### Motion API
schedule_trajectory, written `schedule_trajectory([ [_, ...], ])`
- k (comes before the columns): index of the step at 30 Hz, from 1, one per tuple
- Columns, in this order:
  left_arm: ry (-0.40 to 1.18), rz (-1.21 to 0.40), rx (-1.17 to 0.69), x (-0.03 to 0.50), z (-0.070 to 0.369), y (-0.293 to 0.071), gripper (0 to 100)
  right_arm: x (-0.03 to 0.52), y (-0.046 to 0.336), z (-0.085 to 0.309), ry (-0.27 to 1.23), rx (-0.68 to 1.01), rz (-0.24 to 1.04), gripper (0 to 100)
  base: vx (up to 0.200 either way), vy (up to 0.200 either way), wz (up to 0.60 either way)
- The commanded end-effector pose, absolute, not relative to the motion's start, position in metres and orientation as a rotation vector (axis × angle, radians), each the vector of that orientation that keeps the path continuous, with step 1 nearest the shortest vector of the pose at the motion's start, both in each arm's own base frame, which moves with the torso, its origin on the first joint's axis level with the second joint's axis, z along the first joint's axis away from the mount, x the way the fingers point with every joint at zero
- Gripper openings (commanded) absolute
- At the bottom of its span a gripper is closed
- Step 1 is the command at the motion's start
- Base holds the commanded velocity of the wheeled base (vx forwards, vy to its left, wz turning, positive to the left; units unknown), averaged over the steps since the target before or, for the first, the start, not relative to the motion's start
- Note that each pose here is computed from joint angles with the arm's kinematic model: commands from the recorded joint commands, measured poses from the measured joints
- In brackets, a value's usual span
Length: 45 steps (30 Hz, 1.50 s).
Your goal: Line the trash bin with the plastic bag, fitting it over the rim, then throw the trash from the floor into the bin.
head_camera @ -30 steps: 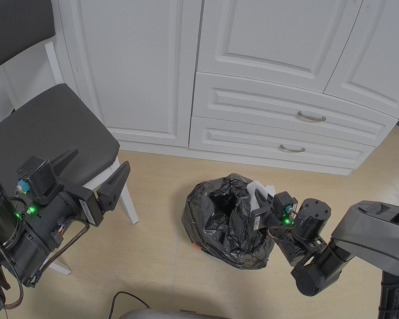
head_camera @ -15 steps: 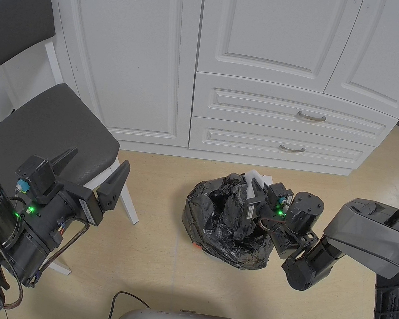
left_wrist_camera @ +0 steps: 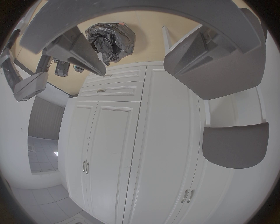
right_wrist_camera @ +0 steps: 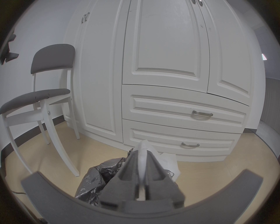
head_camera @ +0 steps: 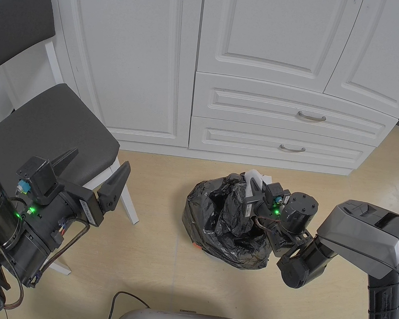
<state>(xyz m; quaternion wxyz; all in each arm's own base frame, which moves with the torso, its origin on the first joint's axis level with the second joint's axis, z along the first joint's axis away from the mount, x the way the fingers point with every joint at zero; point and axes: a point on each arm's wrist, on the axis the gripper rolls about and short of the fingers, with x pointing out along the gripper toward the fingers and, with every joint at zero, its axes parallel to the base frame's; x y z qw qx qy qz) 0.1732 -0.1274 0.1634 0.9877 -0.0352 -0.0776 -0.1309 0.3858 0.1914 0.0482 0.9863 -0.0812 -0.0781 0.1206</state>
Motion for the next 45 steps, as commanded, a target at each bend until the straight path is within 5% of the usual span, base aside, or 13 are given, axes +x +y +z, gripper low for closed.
schedule_trajectory([
  [1,-0.156,-0.263,-0.071,0.173,0.163,-0.127,100,0.385,0.191,0.049,-0.171,-0.159,0.241,100,0.0,0.0,0.0],
  [21,-0.16,-0.263,-0.072,0.173,0.164,-0.127,100,0.368,0.181,0.091,-0.226,-0.136,0.224,100,0.0,0.0,0.0],
  [24,-0.163,-0.264,-0.072,0.172,0.165,-0.127,100,0.36,0.167,0.103,-0.227,-0.14,0.196,100,0.0,0.0,0.0],
  [29,-0.193,-0.259,-0.087,0.17,0.172,-0.124,100,0.335,0.127,0.136,-0.02,-0.166,0.149,100,0.0,0.0,0.0],
  [35,-0.336,-0.186,-0.071,0.16,0.204,-0.105,100,0.285,0.083,0.196,0.161,0.077,0.104,100,0.0,0.0,0.0],
  [45,-0.522,0.114,0.098,0.152,0.254,-0.053,100,0.198,0.026,0.247,-0.006,0.185,0.056,100,0.0,0.0,0.0],
])
